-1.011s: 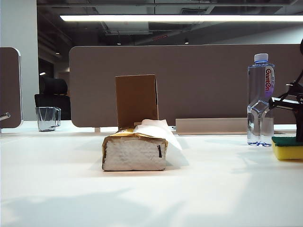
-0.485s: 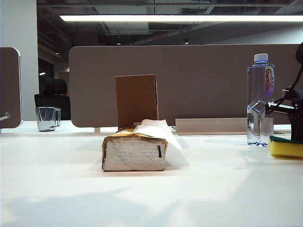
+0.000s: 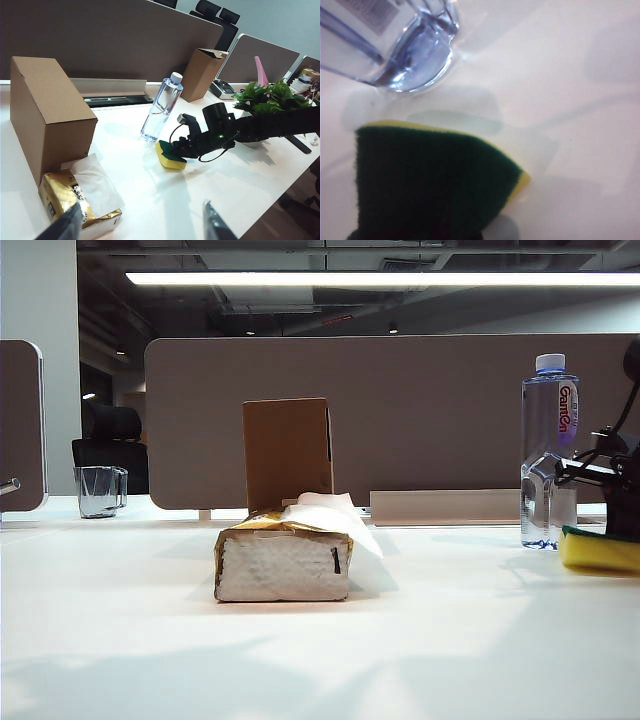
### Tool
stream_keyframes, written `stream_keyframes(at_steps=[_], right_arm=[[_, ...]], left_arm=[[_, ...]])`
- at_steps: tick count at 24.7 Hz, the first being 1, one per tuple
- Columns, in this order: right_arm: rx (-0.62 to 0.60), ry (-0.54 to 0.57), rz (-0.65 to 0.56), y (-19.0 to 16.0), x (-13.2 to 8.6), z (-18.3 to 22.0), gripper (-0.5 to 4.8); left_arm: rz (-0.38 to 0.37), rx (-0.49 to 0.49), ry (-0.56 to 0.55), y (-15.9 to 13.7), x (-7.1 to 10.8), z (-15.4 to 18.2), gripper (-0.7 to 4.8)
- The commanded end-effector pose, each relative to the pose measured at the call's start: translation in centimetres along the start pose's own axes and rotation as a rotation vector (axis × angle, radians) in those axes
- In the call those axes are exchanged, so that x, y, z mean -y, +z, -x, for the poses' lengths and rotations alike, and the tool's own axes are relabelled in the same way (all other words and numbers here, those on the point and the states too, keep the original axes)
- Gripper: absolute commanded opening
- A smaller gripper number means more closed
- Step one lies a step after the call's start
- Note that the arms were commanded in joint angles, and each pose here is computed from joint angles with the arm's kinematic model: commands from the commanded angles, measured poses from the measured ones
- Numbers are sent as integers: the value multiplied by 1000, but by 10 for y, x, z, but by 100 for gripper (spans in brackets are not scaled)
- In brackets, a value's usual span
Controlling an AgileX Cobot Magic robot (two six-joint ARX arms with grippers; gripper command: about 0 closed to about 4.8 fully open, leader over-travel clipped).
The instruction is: Move the sponge from left to right to wipe the table, avoiding obstacles on the table, and finally reaching the bottle of mineral water.
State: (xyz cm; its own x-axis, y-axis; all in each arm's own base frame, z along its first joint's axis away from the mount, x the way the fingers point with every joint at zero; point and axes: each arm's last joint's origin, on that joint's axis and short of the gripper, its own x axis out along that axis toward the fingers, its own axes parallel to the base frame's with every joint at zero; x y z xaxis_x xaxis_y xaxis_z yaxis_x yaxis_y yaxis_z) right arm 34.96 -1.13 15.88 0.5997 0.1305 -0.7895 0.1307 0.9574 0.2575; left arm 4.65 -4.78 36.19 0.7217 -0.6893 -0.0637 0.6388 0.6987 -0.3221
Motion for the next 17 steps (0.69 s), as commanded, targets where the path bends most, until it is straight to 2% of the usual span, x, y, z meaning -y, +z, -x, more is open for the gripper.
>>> stream_keyframes(at_steps=[1, 3, 5, 8, 14, 17], right_arm=[[-48, 11, -1, -7, 0, -6, 60], [-49, 16, -8, -7, 0, -6, 124], [-49, 17, -9, -7, 0, -6, 143], [-49, 17, -9, -7, 0, -6, 205], [-48, 20, -10, -7, 0, -5, 214], [-42, 21, -11, -3, -1, -4, 284]], left_arm=[[-4, 11, 0, 2, 0, 1, 309], [-4, 11, 0, 2, 0, 1, 309], [-4, 12, 0, 2, 1, 1, 309], [-4, 12, 0, 2, 1, 1, 309], [-4, 12, -1, 2, 1, 1, 309], [-4, 12, -1, 2, 1, 1, 309]])
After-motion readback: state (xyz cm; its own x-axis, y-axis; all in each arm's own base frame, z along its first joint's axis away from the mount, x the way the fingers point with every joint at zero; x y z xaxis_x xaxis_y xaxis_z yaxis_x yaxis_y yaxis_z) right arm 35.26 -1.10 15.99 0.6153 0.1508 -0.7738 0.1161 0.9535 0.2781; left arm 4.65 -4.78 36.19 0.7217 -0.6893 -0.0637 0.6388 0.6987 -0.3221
